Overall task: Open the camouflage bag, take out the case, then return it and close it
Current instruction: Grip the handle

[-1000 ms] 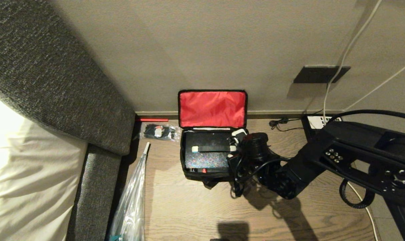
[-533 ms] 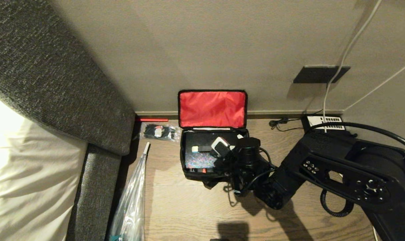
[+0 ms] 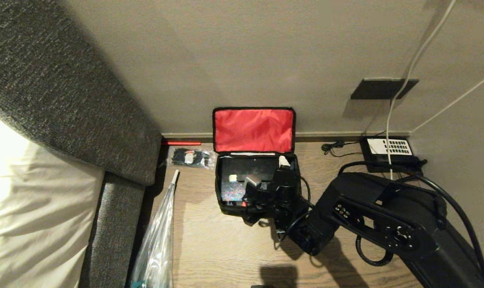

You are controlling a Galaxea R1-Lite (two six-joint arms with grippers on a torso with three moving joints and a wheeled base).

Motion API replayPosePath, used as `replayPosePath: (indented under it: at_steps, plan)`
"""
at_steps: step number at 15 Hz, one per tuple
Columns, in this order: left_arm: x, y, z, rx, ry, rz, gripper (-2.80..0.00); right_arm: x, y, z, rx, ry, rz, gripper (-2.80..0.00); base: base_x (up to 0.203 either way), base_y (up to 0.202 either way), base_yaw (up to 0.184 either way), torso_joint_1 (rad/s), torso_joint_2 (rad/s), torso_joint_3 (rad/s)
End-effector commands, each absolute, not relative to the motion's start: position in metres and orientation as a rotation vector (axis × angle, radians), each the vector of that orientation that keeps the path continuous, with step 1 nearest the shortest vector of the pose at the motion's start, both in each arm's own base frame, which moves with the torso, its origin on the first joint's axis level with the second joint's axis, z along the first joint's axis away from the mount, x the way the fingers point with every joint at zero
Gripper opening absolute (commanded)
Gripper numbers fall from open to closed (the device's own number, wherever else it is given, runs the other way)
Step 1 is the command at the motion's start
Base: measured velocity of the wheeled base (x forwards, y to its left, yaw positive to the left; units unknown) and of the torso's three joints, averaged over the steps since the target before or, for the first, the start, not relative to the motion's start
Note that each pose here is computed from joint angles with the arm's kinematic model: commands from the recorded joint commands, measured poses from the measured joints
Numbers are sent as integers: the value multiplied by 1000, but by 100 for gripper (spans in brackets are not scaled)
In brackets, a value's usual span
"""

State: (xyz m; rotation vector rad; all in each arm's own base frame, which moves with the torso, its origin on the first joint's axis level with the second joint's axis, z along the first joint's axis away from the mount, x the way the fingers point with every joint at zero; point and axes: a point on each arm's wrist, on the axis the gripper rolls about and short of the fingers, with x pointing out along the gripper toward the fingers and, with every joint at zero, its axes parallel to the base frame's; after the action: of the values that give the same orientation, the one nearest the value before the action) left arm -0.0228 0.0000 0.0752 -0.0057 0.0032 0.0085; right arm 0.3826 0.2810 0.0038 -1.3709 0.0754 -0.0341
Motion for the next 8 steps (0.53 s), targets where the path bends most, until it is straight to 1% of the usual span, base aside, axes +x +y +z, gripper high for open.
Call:
replayPosePath:
  at_steps: [1, 8]
  plan:
    - [-23, 0, 75, -6, 3, 9, -280, 387, 289, -9, -1355, 79, -49, 0, 0, 0, 0, 0, 0, 0]
    - [-23, 0, 74, -6, 5, 9, -280, 398, 298, -21, -1281, 53, -63, 0, 0, 0, 0, 0, 0, 0]
